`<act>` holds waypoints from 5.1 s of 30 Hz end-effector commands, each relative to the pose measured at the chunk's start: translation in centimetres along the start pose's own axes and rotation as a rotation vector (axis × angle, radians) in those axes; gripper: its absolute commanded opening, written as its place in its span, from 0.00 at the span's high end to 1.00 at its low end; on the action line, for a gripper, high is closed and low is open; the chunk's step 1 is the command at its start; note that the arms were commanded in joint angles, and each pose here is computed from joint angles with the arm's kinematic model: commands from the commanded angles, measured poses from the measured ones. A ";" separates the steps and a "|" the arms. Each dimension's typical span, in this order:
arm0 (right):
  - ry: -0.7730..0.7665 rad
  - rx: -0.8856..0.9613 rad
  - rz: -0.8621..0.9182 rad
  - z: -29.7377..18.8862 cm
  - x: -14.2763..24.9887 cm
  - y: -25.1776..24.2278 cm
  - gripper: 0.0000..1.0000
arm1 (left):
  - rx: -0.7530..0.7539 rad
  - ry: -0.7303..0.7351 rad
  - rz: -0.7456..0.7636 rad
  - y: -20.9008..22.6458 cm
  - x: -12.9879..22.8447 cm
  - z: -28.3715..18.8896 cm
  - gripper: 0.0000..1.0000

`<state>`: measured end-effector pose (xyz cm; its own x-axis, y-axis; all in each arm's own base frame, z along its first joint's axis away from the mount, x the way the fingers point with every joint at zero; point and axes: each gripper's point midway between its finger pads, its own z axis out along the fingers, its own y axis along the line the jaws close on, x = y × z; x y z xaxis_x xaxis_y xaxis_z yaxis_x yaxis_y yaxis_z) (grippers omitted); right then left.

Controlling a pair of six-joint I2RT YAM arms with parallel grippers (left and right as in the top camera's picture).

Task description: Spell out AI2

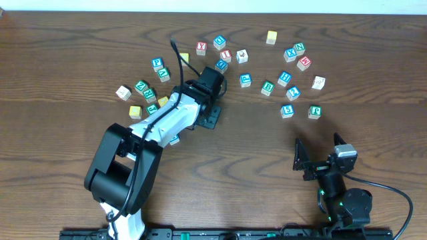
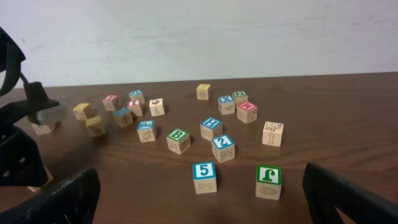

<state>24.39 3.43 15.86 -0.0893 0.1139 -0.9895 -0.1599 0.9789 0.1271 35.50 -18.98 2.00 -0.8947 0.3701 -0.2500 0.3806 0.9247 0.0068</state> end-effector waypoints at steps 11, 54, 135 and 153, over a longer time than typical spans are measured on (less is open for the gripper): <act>-0.001 0.001 -0.010 0.0 0.0 -0.1 0.01 | 0.019 0.081 0.632 -0.4 2.2 0.3 0.66; -0.001 0.001 -0.010 0.0 0.0 -0.1 0.01 | 0.125 -0.025 -0.646 1.2 0.4 -7.1 0.11; -0.001 0.001 -0.010 0.0 0.0 -0.1 0.01 | -0.020 0.129 -0.340 0.2 1.7 -0.8 0.29; -0.001 0.001 -0.010 0.0 0.0 -0.1 0.01 | -0.029 0.182 -0.319 -0.4 2.8 0.8 0.29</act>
<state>24.39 3.43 15.87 -0.0889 0.1139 -0.9895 -0.1599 0.9789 0.1271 33.68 -19.03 2.32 -0.9922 0.0538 -0.1125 0.0601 0.9968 -0.0527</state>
